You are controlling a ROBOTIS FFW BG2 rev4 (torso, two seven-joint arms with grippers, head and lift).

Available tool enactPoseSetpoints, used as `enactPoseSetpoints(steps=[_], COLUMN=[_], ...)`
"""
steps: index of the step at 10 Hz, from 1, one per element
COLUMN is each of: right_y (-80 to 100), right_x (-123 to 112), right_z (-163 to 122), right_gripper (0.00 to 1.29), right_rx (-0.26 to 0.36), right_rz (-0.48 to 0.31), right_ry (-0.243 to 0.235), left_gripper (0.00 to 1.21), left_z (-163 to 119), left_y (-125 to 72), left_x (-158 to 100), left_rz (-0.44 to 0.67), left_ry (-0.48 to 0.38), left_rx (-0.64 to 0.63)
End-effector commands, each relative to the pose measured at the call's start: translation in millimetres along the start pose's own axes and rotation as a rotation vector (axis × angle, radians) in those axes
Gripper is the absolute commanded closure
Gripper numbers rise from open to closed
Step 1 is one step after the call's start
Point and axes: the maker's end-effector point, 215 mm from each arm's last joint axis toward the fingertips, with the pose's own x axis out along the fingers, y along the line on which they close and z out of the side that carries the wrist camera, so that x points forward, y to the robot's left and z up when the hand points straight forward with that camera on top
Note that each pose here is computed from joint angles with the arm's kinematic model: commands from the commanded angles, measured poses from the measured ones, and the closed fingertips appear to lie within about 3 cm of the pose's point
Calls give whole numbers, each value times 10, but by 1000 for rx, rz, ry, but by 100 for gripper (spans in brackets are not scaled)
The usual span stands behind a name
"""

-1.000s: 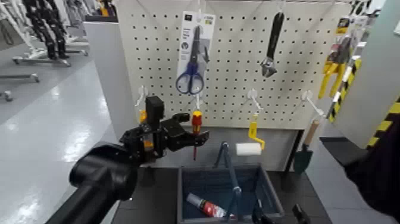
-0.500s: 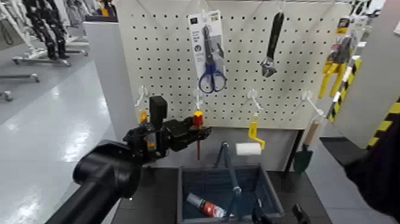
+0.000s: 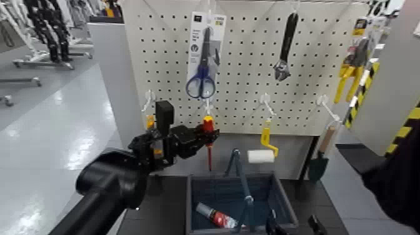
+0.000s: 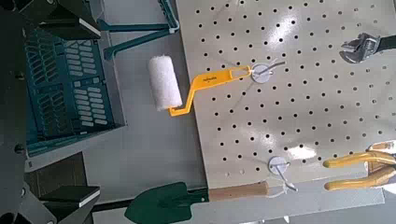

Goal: Put the red screwdriver into the crate.

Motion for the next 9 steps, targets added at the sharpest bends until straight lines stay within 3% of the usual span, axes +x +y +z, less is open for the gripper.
enactPoseSetpoints(steps=[1,6,9], right_y=[-22,-21,-12], right_x=[-10,-8,-9], right_z=[-9,-10,-26], right_gripper=[13,13,13], right_rx=[-1,-1,-1], right_rz=[-3,-3,-2], right_ry=[2,4,9], left_gripper=[119,119,119], left_z=[40,241,201], left_y=[-56,-286,-447], left_x=[-39,-274,-393], left_rz=[-5,-7,-6], left_ry=[-14,-53,-37], left_rx=[-3,-36,-86])
